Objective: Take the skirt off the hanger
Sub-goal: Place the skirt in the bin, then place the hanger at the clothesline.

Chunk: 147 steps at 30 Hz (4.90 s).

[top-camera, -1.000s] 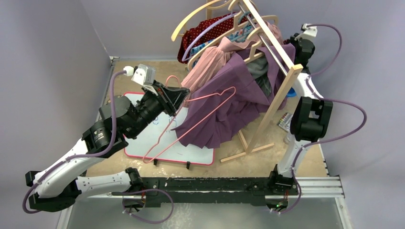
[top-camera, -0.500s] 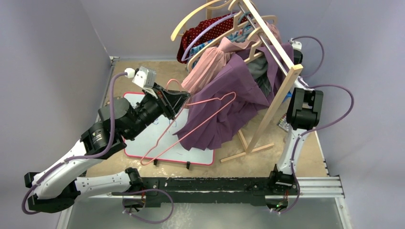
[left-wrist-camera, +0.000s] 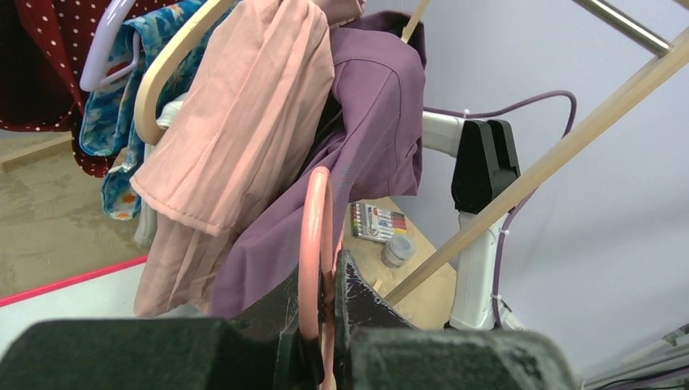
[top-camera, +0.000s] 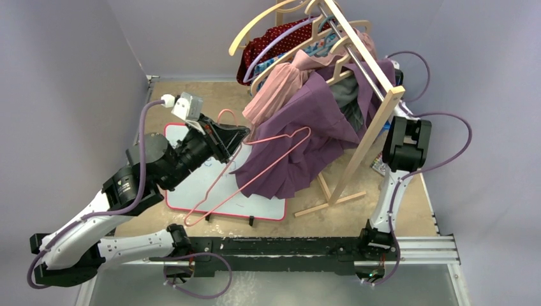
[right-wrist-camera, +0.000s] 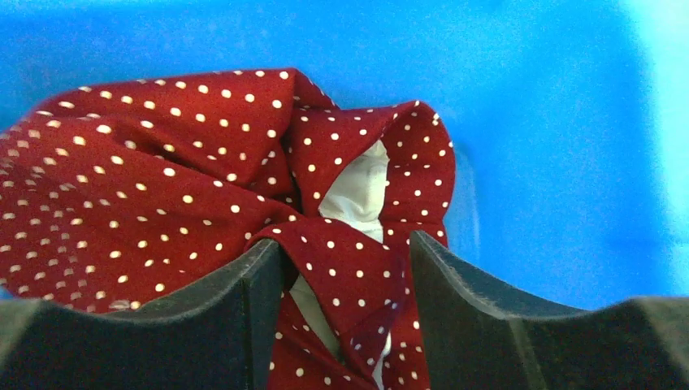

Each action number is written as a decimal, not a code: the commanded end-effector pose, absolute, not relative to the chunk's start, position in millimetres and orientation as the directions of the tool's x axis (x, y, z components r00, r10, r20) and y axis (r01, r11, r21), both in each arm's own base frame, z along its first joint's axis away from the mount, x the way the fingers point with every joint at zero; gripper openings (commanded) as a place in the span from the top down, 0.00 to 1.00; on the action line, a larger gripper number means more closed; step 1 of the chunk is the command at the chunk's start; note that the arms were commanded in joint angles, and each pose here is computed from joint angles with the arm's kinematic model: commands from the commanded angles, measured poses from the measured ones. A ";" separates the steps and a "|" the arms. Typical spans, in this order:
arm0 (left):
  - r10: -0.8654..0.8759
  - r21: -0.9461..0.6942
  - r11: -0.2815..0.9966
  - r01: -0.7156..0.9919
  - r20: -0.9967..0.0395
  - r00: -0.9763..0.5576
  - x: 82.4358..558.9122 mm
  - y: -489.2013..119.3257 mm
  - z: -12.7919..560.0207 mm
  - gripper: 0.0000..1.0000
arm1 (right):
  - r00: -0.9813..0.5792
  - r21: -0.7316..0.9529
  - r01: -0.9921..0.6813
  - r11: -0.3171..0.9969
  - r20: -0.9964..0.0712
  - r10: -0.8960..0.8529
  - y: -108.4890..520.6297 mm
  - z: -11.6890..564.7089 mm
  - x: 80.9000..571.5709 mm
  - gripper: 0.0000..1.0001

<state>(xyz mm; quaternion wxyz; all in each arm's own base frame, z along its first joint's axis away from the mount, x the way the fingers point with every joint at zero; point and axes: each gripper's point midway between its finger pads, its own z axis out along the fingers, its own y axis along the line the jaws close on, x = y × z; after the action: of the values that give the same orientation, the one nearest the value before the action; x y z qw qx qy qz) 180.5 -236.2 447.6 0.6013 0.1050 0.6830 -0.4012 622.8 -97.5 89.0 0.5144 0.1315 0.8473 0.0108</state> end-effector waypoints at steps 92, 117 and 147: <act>-0.441 -0.336 0.426 0.840 -0.888 -0.131 194.5 -336.4 533.7 1.00 | -0.110 0.602 -0.242 0.761 -0.796 0.595 61.2 436.0 189.2 0.35; -0.474 -0.377 0.369 0.849 -0.862 -0.177 202.6 -365.6 529.1 1.00 | -0.152 0.701 -0.342 0.626 -0.699 0.699 71.3 422.2 207.1 0.34; -0.544 -0.422 0.157 0.893 -0.792 -0.279 174.0 -374.2 562.7 1.00 | -0.101 0.792 -0.285 0.540 -0.585 0.805 54.4 412.1 224.3 0.51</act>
<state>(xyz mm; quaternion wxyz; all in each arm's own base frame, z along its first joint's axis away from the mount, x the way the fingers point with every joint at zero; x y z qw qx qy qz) 191.8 -387.7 519.2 0.5645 0.1799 0.5571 -0.5820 225.8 52.5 387.5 0.6088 0.2287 0.6420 0.4060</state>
